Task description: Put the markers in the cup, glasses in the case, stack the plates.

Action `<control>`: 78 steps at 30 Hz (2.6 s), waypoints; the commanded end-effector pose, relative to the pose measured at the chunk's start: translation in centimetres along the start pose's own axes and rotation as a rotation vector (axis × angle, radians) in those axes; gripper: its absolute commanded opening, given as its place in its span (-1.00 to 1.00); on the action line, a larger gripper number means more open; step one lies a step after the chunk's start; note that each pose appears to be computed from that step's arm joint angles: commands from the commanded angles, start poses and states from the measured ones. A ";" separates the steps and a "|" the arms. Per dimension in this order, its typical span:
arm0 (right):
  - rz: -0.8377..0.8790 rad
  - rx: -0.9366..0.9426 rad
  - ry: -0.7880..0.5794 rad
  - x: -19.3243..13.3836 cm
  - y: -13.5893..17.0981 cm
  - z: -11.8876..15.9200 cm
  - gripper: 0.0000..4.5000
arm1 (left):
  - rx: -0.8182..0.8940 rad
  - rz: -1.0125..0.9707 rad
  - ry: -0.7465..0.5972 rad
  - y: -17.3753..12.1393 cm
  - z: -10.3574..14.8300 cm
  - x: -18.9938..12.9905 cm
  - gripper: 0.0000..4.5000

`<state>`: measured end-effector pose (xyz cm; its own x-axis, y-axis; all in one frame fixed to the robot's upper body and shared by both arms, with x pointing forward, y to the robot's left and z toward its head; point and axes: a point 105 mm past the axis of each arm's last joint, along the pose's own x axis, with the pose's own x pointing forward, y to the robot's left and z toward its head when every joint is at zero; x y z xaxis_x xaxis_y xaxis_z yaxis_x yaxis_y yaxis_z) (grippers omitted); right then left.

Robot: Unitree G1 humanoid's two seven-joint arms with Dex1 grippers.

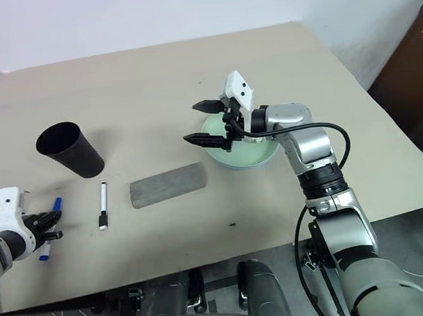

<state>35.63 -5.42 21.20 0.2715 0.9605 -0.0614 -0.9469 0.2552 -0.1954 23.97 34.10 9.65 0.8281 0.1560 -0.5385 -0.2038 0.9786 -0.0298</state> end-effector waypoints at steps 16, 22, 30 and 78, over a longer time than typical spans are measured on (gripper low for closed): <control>-0.017 -0.041 -0.066 -0.2 0.0 1.7 1.00 | 0.298 0.158 -1.153 0.8 19.8 -6.8 -0.88; -0.044 -0.044 -0.098 -0.3 0.1 2.1 1.00 | 0.358 0.055 -1.342 -2.3 22.1 -7.3 -0.88; -0.087 -0.048 -0.080 -1.0 0.2 2.0 1.00 | 0.313 -0.187 -1.335 -5.8 21.0 -4.7 -0.88; -0.181 -0.116 -0.104 -2.4 0.0 2.1 1.00 | 0.221 -0.360 -1.155 -8.4 16.5 0.3 0.96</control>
<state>34.92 -7.26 22.09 0.4134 0.9094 0.0451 -0.8723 0.4098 -0.2668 35.04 28.82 22.29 0.8431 -0.1710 0.5099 0.1038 0.9820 0.1578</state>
